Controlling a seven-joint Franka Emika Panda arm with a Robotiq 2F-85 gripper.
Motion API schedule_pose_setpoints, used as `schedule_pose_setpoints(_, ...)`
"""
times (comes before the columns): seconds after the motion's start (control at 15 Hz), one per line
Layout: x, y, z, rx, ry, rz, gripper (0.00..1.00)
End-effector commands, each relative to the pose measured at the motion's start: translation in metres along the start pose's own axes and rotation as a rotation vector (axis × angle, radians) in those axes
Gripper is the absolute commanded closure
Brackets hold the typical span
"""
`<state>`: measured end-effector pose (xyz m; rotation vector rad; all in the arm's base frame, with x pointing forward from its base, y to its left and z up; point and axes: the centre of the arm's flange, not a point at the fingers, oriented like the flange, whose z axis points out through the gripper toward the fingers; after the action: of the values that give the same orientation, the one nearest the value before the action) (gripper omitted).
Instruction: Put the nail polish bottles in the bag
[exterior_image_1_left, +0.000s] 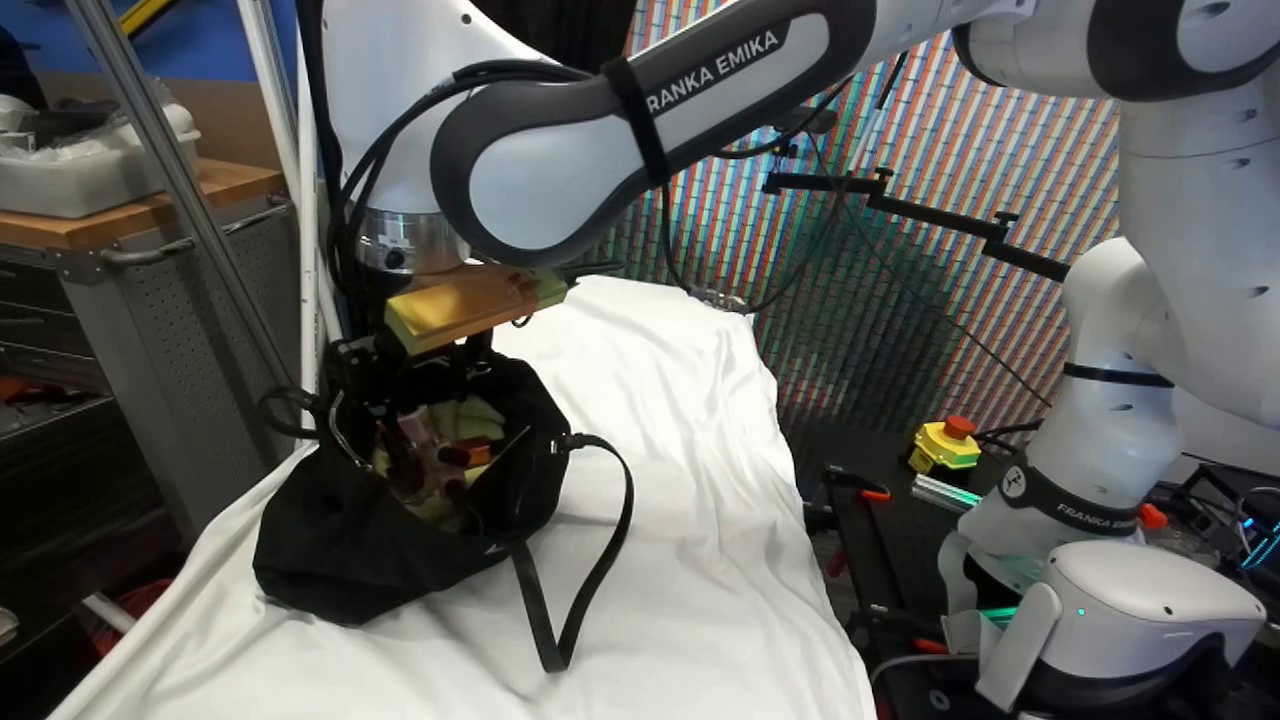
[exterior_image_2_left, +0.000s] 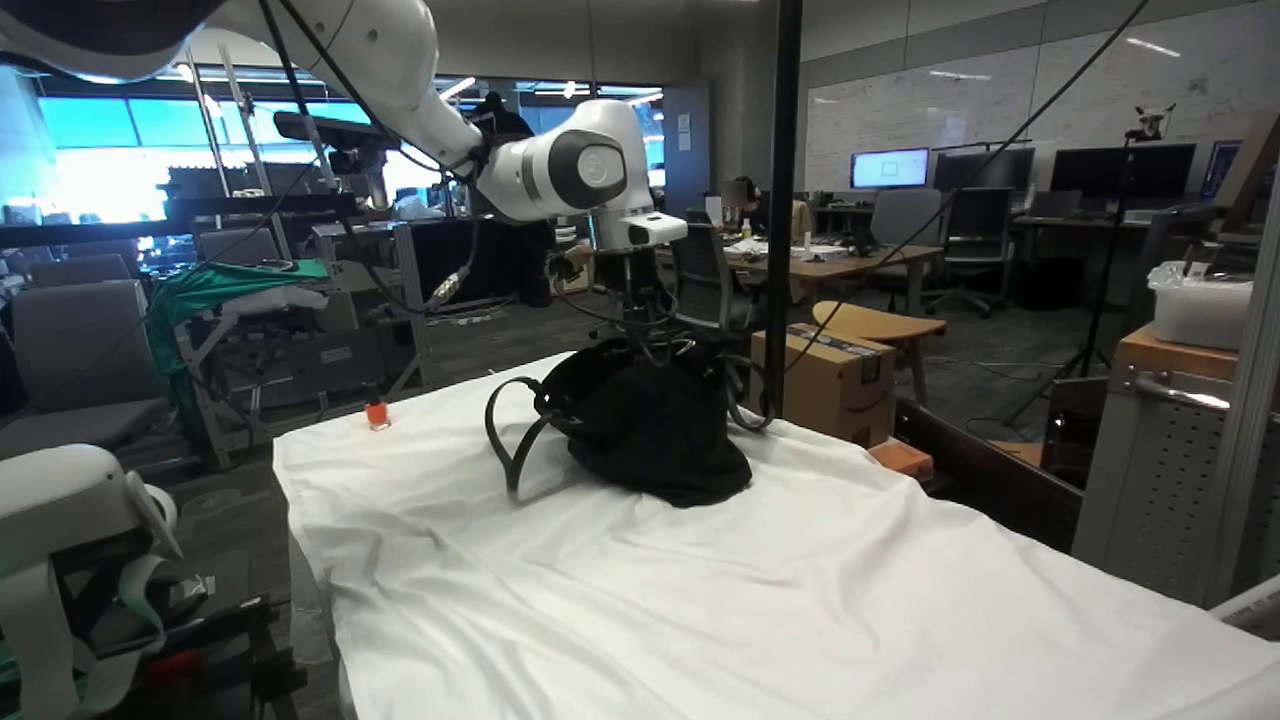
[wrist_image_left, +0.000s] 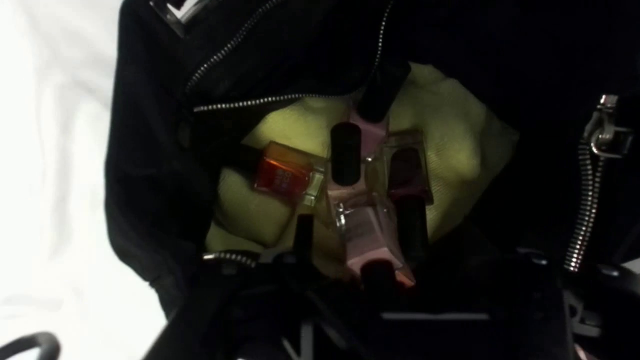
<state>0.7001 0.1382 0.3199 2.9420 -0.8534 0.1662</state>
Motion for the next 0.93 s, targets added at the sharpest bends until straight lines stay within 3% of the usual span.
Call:
schedule_pose_setpoints(0.0, 0.012, -0.007, -0.003, -0.003, 0.013, -0.002, 0.0)
schedule_pose_setpoints(0.47, -0.013, -0.006, -0.015, 0.001, 0.027, -0.009, 0.01)
schedule_pose_setpoints(0.87, -0.07, -0.005, -0.025, -0.01, 0.004, -0.009, 0.0)
